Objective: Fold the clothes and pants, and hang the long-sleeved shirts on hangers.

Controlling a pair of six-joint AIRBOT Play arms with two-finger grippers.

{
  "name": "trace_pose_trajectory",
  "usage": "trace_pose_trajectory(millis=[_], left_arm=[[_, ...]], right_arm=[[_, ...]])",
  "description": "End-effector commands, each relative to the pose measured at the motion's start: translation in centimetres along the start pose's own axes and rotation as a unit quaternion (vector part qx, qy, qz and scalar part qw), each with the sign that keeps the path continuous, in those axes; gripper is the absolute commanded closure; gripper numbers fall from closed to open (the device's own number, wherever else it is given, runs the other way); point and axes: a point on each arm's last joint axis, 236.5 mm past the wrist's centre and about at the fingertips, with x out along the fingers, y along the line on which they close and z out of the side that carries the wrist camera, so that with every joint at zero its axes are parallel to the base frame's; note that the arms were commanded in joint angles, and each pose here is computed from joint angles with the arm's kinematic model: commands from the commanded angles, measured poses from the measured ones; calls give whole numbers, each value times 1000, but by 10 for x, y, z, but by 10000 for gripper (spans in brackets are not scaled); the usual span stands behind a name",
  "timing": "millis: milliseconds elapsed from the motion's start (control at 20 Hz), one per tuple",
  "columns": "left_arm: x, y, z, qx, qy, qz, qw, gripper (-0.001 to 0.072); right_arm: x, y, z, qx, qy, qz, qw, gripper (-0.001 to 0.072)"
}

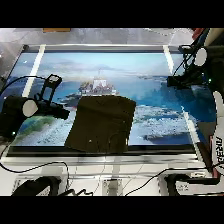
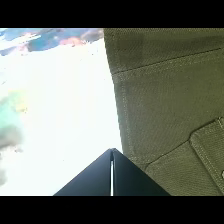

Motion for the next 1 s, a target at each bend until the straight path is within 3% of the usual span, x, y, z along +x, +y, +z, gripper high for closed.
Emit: trace_pose_trajectory(millis=[0,350,550,750,950], left_arm=[[-1,0,1,0,-1,0,1000,680],[-1,0,1,0,-1,0,1000,680],[0,0,1,0,-2,0,1000,680],[0,0,0,0,-1,0,1000,680],[0,0,1,0,-1,0,1000,680]], right_arm=[[0,0,0,0,0,0,1000,673],[0,6,4,0,-8,12,1000,674],[-8,55,23,-121,-63,111,984,674],[-19,106,-10,-152,-29,229,961,673],[-9,120,-75,-165,27,269,948,673]])
